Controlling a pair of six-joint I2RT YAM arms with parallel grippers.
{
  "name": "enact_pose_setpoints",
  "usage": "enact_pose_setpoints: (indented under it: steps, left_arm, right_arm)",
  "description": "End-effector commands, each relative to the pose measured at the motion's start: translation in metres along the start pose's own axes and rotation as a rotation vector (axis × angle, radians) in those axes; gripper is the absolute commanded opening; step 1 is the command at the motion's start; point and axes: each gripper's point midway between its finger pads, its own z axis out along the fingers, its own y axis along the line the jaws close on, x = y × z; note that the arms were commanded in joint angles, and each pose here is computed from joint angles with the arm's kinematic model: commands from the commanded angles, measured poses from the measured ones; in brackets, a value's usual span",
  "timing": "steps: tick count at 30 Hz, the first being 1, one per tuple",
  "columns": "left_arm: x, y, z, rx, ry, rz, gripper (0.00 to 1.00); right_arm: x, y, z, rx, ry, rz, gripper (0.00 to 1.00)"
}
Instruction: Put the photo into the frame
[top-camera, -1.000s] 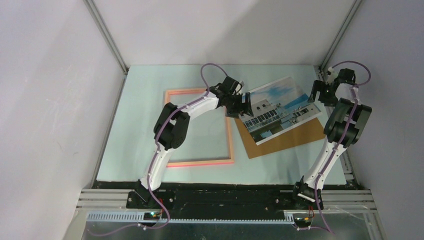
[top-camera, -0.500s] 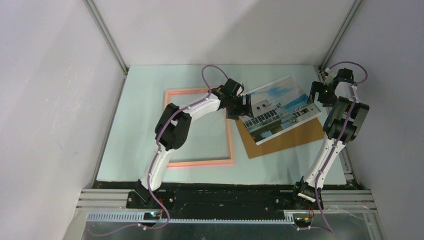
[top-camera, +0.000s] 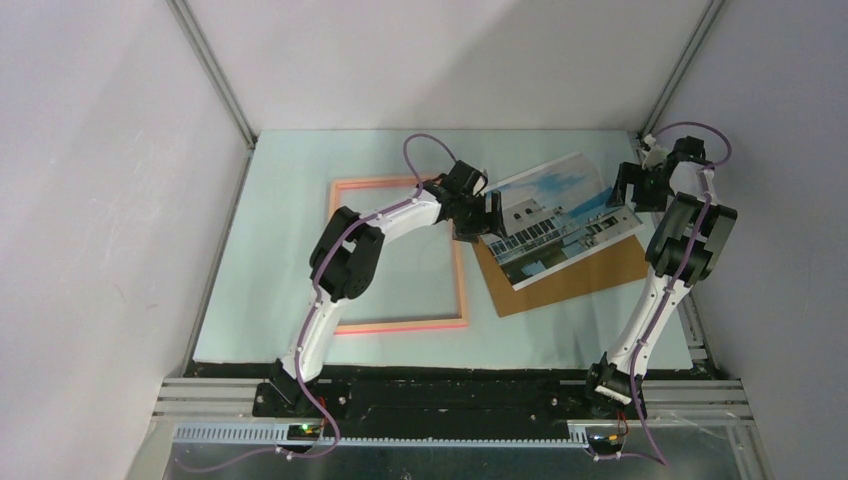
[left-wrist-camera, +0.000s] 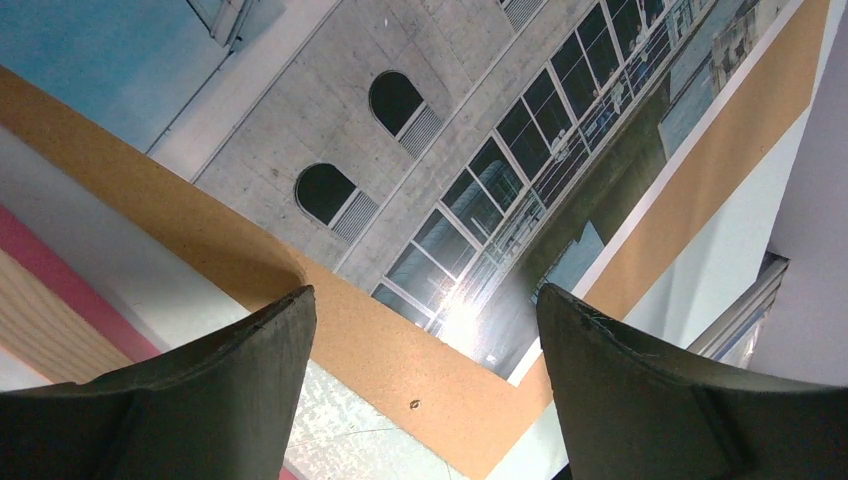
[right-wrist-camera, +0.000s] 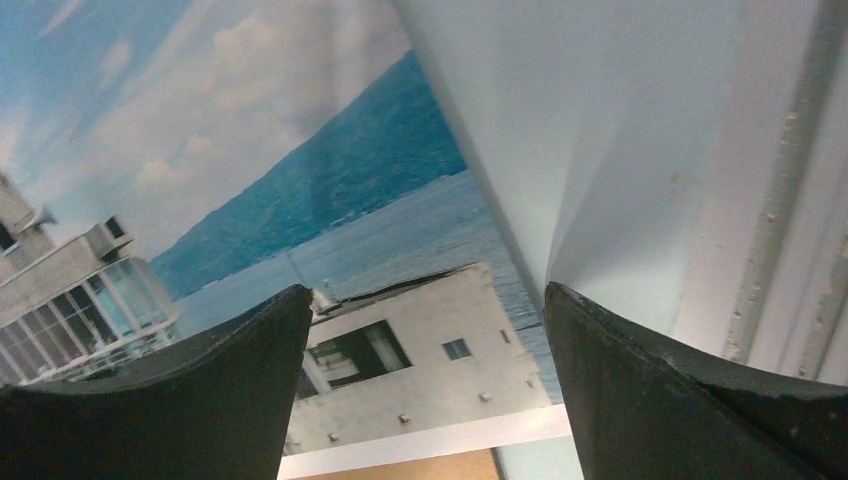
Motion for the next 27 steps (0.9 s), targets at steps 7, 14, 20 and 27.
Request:
enact_pose_setpoints:
  steps: [7, 14, 20, 27]
  left_arm:
    - [0.020, 0.011, 0.002, -0.043, 0.035, -0.006, 0.87]
    - [0.020, 0.014, 0.001, -0.054, 0.029, 0.002, 0.87]
    - [0.016, 0.011, -0.001, -0.049, 0.017, 0.021, 0.87]
    - [0.019, 0.013, 0.000, -0.051, 0.021, 0.024, 0.87]
  right_arm:
    - [0.022, 0.037, -0.011, -0.237, 0.056, 0.058, 0.87]
    - [0.022, 0.043, -0.036, -0.324, 0.023, 0.129, 0.84]
    - [0.021, 0.047, -0.052, -0.392, -0.005, 0.178, 0.83]
    - [0.020, 0.049, -0.062, -0.421, -0.034, 0.199, 0.82]
